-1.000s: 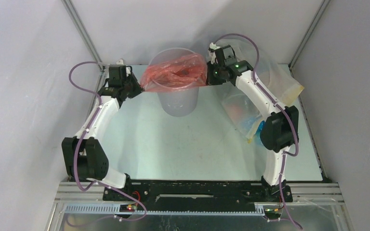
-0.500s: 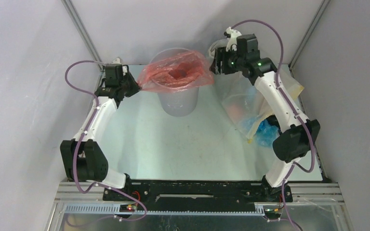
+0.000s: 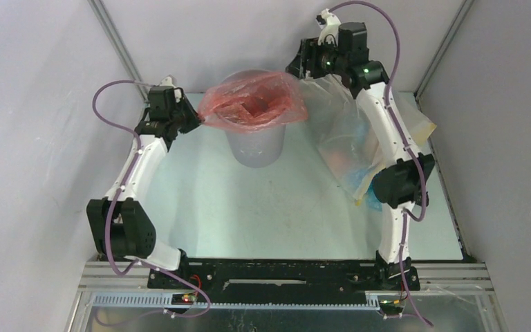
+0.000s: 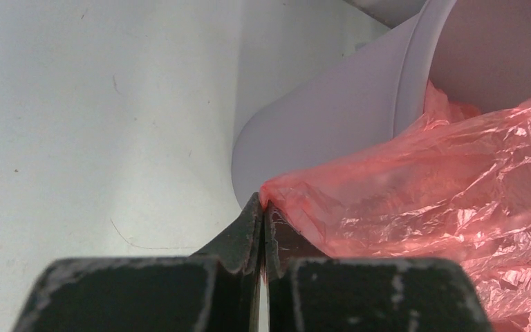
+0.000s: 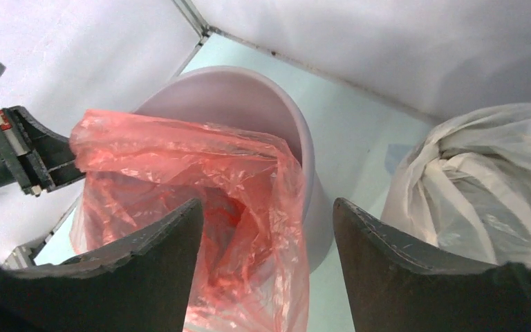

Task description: Put the trash bags into the trash bin

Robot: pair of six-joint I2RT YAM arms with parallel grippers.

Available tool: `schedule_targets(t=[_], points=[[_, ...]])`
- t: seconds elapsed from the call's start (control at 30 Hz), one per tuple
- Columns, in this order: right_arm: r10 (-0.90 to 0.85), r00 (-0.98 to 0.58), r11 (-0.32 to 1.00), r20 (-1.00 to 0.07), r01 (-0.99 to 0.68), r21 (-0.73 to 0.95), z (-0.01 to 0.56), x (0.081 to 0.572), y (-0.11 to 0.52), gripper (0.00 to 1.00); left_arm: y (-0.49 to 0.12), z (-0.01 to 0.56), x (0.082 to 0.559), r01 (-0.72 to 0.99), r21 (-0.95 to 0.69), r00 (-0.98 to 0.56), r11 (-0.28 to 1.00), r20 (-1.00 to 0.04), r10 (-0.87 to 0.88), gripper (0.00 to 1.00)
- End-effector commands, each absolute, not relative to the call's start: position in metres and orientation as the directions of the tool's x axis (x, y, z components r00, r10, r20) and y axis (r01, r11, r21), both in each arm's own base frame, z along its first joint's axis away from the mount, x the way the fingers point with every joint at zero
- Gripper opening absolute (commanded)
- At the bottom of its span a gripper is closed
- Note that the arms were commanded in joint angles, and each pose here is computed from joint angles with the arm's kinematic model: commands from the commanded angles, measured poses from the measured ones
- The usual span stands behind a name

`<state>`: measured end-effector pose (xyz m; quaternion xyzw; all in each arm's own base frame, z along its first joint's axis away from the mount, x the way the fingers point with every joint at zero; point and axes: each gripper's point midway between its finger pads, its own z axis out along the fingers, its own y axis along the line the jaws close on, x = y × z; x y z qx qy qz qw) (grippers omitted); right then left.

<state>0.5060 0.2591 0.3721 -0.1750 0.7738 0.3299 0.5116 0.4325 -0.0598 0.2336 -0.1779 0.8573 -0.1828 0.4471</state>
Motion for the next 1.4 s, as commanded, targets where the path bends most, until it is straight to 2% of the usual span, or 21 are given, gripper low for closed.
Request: schedule_targets(t=[0.0,0.27,0.43,0.6,0.73,0.83,0.93,1.07,1.23,1.37], points=[[0.082,-0.513,0.726,-0.854,-0.557,0.404,0.348,0.511,0.268,0.74,-0.062,0.256,0.444,-0.080,-0.481,-0.504,0.873,-0.736,-0.451,0.04],[0.030,-0.535,0.830,-0.845,-0.457,0.319,0.315,0.513,0.268,0.75,-0.065,0.242,0.453,-0.094,-0.483,-0.540,0.870,-0.710,-0.452,0.04],[0.050,-0.599,0.856,-0.799,-0.386,0.343,0.295,0.512,0.270,0.66,-0.067,0.234,0.460,-0.094,-0.489,-0.557,0.867,-0.696,-0.453,0.04],[0.042,-0.642,0.897,-0.766,-0.314,0.312,0.275,0.500,0.276,0.64,-0.075,0.234,0.466,-0.056,-0.507,-0.580,0.860,-0.685,-0.441,0.05],[0.055,-0.663,0.893,-0.747,-0.301,0.333,0.273,0.493,0.283,0.48,-0.082,0.235,0.469,-0.021,-0.529,-0.596,0.848,-0.675,-0.435,0.05],[0.063,-0.669,0.892,-0.740,-0.295,0.343,0.278,0.485,0.284,0.47,-0.090,0.237,0.468,0.014,-0.552,-0.608,0.834,-0.667,-0.431,0.06],[0.090,-0.683,0.880,-0.724,-0.285,0.379,0.281,0.480,0.288,0.34,-0.096,0.231,0.465,0.036,-0.572,-0.628,0.819,-0.651,-0.427,0.07],[0.094,-0.693,0.874,-0.715,-0.286,0.392,0.283,0.475,0.294,0.23,-0.104,0.223,0.462,0.063,-0.596,-0.655,0.801,-0.630,-0.417,0.08],[0.095,-0.718,0.883,-0.689,-0.260,0.392,0.284,0.465,0.292,0.15,-0.119,0.228,0.460,0.135,-0.639,-0.683,0.757,-0.614,-0.397,0.10],[0.087,-0.736,0.892,-0.671,-0.243,0.382,0.290,0.448,0.282,0.12,-0.127,0.235,0.449,0.176,-0.660,-0.693,0.730,-0.610,-0.385,0.10]])
